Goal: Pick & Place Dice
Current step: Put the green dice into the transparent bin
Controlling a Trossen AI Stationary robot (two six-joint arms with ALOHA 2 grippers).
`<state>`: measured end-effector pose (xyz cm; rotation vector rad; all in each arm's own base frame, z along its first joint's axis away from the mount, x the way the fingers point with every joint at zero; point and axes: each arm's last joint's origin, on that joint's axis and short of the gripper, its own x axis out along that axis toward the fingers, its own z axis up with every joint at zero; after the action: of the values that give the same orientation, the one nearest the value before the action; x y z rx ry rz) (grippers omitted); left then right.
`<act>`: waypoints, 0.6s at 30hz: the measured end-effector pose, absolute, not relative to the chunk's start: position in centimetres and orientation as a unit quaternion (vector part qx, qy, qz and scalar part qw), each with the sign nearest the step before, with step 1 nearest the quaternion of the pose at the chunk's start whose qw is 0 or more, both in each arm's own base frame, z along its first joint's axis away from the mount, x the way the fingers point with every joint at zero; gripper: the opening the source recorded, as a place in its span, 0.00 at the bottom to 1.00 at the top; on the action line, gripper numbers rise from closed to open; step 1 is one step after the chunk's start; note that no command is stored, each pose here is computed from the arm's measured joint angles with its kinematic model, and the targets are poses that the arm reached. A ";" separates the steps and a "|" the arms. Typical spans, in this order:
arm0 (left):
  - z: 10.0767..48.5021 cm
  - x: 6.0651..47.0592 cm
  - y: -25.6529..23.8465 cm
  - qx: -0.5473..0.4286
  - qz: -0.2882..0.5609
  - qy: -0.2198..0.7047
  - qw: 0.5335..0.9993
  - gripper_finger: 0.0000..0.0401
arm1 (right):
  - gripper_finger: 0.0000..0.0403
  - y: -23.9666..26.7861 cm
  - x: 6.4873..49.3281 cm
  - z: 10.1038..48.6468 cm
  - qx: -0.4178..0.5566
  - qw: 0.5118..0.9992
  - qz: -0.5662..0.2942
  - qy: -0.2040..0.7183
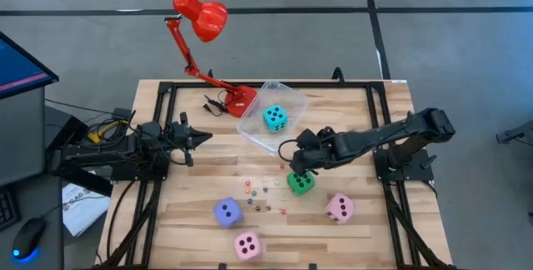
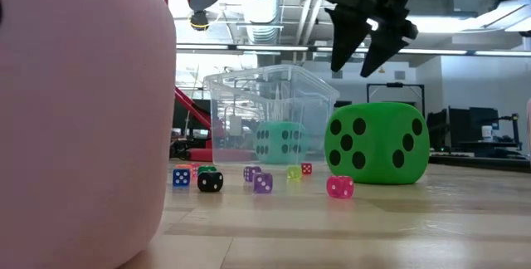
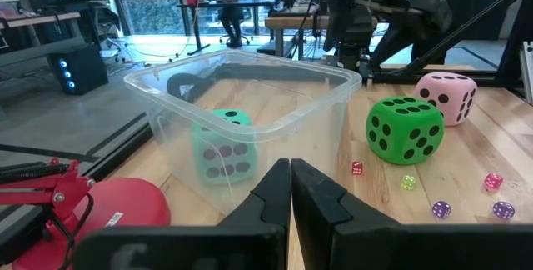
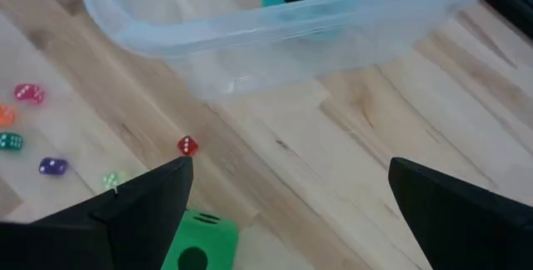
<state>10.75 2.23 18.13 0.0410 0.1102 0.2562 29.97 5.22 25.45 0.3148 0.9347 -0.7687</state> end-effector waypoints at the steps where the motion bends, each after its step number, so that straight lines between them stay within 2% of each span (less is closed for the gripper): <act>1: 18.1 10.7 2.2 0.020 0.128 0.055 0.990 0.00 | 0.99 5.2 30.0 25.5 0.155 0.811 -0.361 0.433; 6: 18.1 10.7 2.2 0.020 0.128 0.055 0.990 0.00 | 0.99 5.3 30.2 25.7 0.188 0.814 -0.367 0.409; 18: 18.1 10.7 2.2 0.020 0.128 0.055 0.990 0.00 | 0.99 5.2 30.2 25.8 0.182 0.815 -0.365 0.411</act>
<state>10.75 2.23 18.14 0.0411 0.1099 0.2561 30.20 5.22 25.81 0.3889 0.8766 -0.7785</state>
